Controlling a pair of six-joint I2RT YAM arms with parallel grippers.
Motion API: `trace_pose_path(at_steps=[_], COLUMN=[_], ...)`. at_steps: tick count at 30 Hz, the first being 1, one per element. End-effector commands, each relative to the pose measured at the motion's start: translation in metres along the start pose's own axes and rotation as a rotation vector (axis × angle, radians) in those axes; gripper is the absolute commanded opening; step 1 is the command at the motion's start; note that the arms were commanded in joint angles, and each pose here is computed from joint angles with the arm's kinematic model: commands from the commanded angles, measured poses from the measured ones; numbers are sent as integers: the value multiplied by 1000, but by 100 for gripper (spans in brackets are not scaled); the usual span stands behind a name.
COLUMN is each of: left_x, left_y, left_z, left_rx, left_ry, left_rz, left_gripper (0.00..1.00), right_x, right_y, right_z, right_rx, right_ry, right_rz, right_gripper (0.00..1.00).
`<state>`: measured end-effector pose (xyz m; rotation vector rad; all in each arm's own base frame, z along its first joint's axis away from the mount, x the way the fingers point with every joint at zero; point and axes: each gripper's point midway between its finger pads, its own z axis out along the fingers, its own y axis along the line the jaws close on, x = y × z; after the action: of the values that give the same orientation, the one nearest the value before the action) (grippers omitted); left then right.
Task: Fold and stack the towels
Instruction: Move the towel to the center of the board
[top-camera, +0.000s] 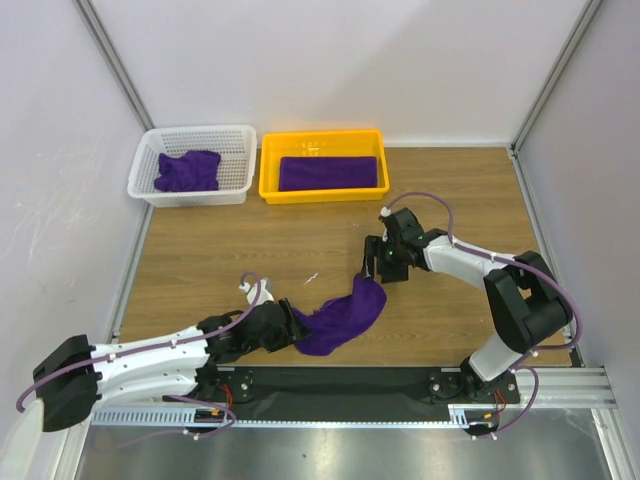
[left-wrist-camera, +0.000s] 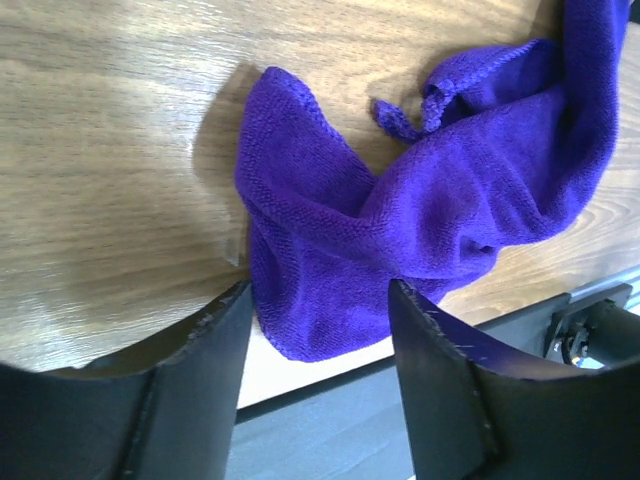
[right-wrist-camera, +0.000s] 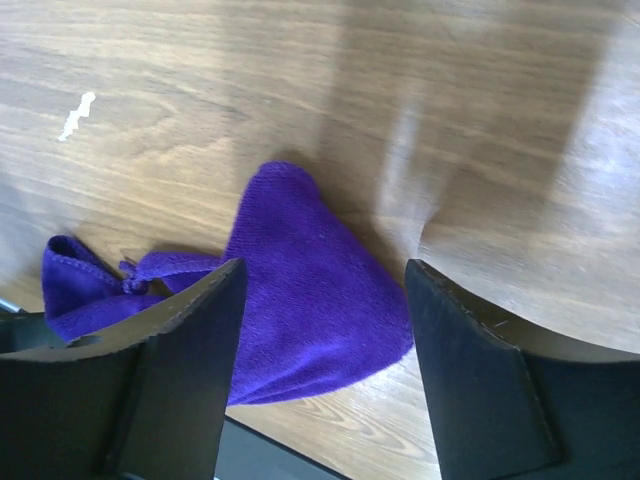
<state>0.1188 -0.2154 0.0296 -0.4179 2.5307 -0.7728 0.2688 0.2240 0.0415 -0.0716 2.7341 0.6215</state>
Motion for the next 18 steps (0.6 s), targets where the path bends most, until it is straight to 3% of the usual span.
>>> trace_pose_path(at_steps=[1, 6, 12, 15, 18], left_x=[-3, -10, -25, -37, -52], left_y=[7, 10, -1, -7, -9], left_z=[2, 6, 3, -3, -21], left_rx=[-31, -44, -49, -79, -128], left_ry=[-28, -74, -132, -172, -216], left_rz=[-4, -23, -1, 9, 36], left_gripper=[60, 46, 26, 0, 0], right_x=[-8, 4, -4, -13, -26], right_y=[13, 10, 21, 22, 24], right_z=[5, 13, 0, -12, -33], right_rx=[-52, -76, -115, -96, -61], right_ry=[-34, -15, -61, -93, -141], right_rz=[-40, -29, -42, -52, -56], right_gripper=[69, 53, 26, 0, 0])
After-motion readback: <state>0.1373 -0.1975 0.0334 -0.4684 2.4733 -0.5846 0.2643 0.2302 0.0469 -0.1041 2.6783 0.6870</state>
